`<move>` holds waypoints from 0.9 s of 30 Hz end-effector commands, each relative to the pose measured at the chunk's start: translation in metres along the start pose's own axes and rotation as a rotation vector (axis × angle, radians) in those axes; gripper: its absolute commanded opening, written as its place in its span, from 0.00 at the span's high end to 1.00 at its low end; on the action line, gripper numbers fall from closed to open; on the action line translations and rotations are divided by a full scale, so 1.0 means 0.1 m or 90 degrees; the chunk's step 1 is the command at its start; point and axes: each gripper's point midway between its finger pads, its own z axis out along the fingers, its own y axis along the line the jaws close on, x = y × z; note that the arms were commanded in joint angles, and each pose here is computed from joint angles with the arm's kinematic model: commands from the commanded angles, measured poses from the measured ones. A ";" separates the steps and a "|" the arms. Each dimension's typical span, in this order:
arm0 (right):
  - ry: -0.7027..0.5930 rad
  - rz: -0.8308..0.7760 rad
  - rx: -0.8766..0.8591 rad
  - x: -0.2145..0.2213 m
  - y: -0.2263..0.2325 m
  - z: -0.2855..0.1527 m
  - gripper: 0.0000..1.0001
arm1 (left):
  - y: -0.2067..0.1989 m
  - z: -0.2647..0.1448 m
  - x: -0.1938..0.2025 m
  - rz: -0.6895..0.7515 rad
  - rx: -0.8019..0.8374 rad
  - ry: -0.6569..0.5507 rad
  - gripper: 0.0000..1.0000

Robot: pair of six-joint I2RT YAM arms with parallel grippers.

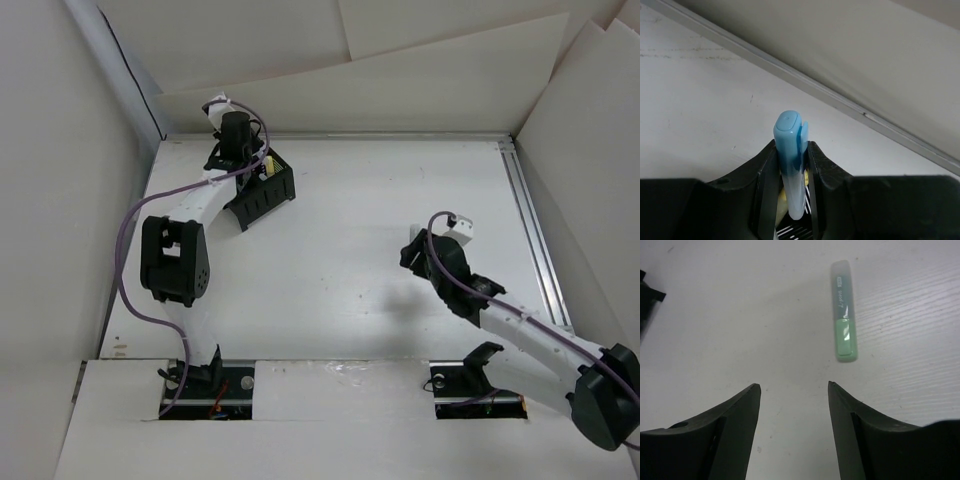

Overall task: Sort the stationery into containers
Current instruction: Place the pen in the storage box.

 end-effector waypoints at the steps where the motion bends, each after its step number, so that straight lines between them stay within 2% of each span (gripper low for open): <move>1: -0.020 0.039 0.041 -0.11 -0.05 0.03 0.37 | -0.10 -0.03 -0.23 -0.003 0.028 -0.057 1.00; 10: 0.009 0.047 0.122 -0.01 -0.24 0.29 0.25 | -0.14 -0.01 -0.01 0.046 0.028 -0.049 1.00; 21: 0.028 0.045 0.189 -0.04 -0.39 0.67 0.26 | -0.02 0.06 0.18 0.063 0.014 -0.043 0.98; 23: 0.029 0.054 0.178 -0.10 -0.32 0.71 0.22 | 0.02 0.08 0.25 0.069 0.008 -0.032 0.98; 25: 0.029 0.060 0.179 -0.13 -0.32 0.74 0.13 | 0.02 0.08 0.25 0.069 0.008 -0.032 0.98; 27: 0.033 0.064 0.183 -0.10 -0.33 0.76 0.12 | 0.02 0.09 0.25 0.072 0.011 -0.037 0.95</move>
